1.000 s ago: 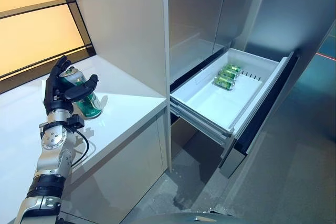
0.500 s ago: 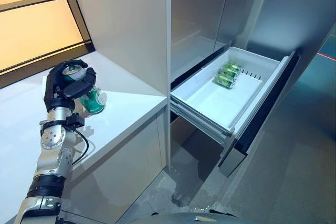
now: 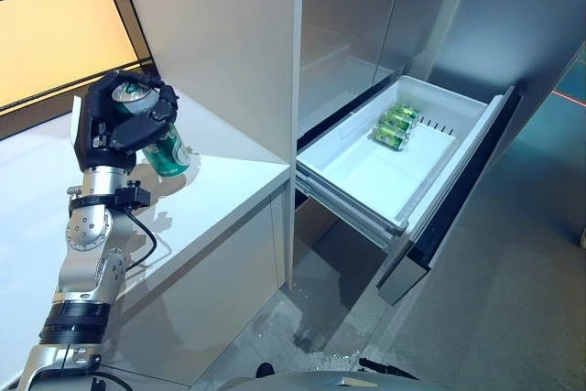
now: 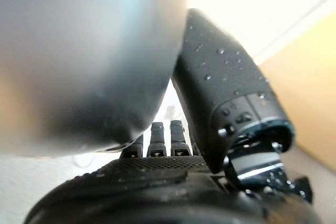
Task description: Put drinks into fridge and close the fridge
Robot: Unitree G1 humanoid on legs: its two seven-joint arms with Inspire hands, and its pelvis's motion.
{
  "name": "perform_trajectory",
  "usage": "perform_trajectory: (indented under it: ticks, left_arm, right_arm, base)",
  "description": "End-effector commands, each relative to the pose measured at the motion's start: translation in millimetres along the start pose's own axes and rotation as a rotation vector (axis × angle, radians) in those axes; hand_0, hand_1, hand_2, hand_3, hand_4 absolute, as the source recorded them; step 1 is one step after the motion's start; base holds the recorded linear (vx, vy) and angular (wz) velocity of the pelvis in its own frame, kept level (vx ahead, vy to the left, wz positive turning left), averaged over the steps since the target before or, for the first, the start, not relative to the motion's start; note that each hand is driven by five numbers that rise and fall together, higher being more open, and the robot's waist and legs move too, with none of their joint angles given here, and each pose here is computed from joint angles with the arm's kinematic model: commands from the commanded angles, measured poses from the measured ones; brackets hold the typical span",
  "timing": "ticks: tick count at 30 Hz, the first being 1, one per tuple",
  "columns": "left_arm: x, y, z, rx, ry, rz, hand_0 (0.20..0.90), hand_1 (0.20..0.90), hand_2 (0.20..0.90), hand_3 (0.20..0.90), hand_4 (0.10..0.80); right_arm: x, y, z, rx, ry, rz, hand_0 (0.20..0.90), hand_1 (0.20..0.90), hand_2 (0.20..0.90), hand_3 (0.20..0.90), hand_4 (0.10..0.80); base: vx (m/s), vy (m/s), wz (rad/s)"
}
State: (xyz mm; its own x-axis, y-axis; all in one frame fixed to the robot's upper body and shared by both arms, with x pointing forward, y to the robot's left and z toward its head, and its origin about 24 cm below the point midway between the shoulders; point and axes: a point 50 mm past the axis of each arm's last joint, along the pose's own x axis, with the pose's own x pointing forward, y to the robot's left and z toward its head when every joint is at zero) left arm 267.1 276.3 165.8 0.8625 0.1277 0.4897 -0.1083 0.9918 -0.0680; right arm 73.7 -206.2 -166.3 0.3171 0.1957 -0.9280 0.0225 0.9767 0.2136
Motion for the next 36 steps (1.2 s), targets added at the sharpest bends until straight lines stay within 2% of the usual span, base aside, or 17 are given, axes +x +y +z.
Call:
perform_trajectory:
  ticks: [1, 6, 10, 11, 12, 16, 21, 24, 30, 36]
  left_arm:
    - [34, -30, 107, -0.098, -0.589, -0.167, 0.3, 0.3, 0.3, 0.2, 0.1]
    - [31, -45, 112, -0.159, -0.64, -0.271, 0.3, 0.3, 0.3, 0.2, 0.1]
    - [25, -56, 110, -0.204, -0.652, -0.359, 0.3, 0.3, 0.3, 0.2, 0.1]
    - [22, -61, 106, -0.221, -0.648, -0.402, 0.3, 0.3, 0.3, 0.2, 0.1]
    - [20, -63, 104, -0.224, -0.646, -0.414, 0.3, 0.3, 0.3, 0.2, 0.1]
    - [5, -72, 90, -0.235, -0.623, -0.506, 0.3, 0.3, 0.3, 0.2, 0.1]
    - [3, -78, 84, -0.26, -0.588, -0.59, 0.3, 0.3, 0.3, 0.2, 0.1]
    - [1, -89, 83, -0.28, -0.562, -0.646, 0.3, 0.3, 0.3, 0.2, 0.1]
    - [-1, -105, 84, -0.301, -0.534, -0.721, 0.3, 0.3, 0.3, 0.2, 0.1]
    - [2, -119, 85, -0.319, -0.513, -0.763, 0.3, 0.3, 0.3, 0.2, 0.1]
  right_arm:
    - [0, 7, 55, -0.221, -0.196, 0.07, 0.9, 0.9, 0.9, 0.9, 0.8]
    - [-7, 48, 105, -0.399, -0.399, 0.22, 0.9, 0.9, 0.9, 0.9, 0.8]
    - [-32, 98, 141, -0.466, -0.583, 0.411, 0.9, 0.9, 0.9, 0.9, 0.8]
    - [-51, 113, 159, -0.465, -0.686, 0.518, 0.9, 0.9, 0.9, 0.9, 0.8]
    - [-59, 118, 166, -0.472, -0.724, 0.548, 0.9, 0.9, 0.9, 0.9, 0.8]
    - [-132, 144, 215, -0.493, -1.008, 0.802, 0.9, 0.9, 0.9, 0.9, 0.8]
    - [-194, 164, 251, -0.57, -1.259, 0.907, 0.9, 0.9, 0.9, 0.9, 0.8]
    - [-218, 175, 262, -0.559, -1.348, 0.937, 0.9, 0.9, 0.9, 0.9, 0.8]
    - [-230, 182, 267, -0.563, -1.374, 0.947, 0.9, 0.9, 0.9, 0.9, 0.8]
    - [-230, 189, 268, -0.588, -1.31, 0.982, 0.9, 0.9, 0.9, 0.9, 0.8]
  base:
    - [0.0, 0.0, 0.0]
    - [-0.024, -0.028, 0.0]
    - [-0.039, -0.04, 0.0]
    - [-0.044, -0.035, 0.0]
    - [-0.047, -0.034, 0.01]
    - [-0.044, -0.012, 0.0]
    - [-0.028, 0.003, -0.06]
    - [-0.012, -0.001, -0.08]
    - [0.0, 0.0, 0.0]
    - [0.0, 0.0, 0.0]
